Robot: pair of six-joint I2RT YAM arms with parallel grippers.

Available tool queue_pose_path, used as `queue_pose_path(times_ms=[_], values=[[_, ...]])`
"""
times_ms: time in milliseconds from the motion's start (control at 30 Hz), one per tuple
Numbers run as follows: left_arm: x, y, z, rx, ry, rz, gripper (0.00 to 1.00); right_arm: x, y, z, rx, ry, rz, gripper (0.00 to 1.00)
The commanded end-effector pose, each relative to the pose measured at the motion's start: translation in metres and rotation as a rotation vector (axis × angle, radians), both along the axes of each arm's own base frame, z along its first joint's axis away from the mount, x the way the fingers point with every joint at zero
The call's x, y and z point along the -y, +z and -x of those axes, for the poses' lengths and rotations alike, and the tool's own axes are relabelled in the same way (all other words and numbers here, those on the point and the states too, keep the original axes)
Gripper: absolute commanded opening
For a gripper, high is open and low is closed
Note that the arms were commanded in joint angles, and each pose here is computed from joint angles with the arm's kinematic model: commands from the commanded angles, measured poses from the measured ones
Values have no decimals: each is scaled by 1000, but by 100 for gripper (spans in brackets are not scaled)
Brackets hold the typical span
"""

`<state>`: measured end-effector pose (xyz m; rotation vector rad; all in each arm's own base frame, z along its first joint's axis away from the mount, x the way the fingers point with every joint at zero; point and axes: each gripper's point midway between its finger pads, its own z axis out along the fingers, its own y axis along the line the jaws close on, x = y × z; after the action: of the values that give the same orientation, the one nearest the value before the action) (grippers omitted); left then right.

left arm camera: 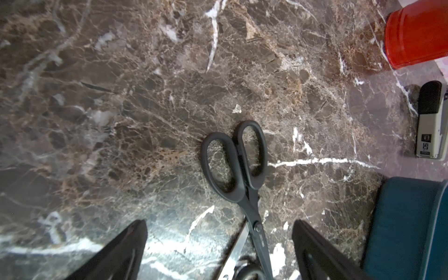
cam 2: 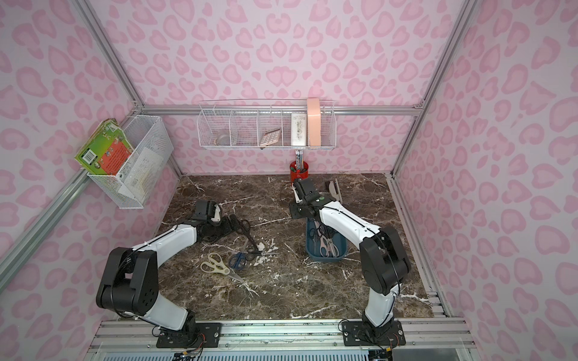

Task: Put the scissors into the storage box
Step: Pick up the scissors from the center of the board.

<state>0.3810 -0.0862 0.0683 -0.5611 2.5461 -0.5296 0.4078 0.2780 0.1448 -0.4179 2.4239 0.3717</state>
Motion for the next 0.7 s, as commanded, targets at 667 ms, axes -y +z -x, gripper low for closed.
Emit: queue_pose_path(times_ms=[667], values=[[85, -37, -20, -56, -18, 157, 97, 25, -20, 4, -28, -14, -34, 32]])
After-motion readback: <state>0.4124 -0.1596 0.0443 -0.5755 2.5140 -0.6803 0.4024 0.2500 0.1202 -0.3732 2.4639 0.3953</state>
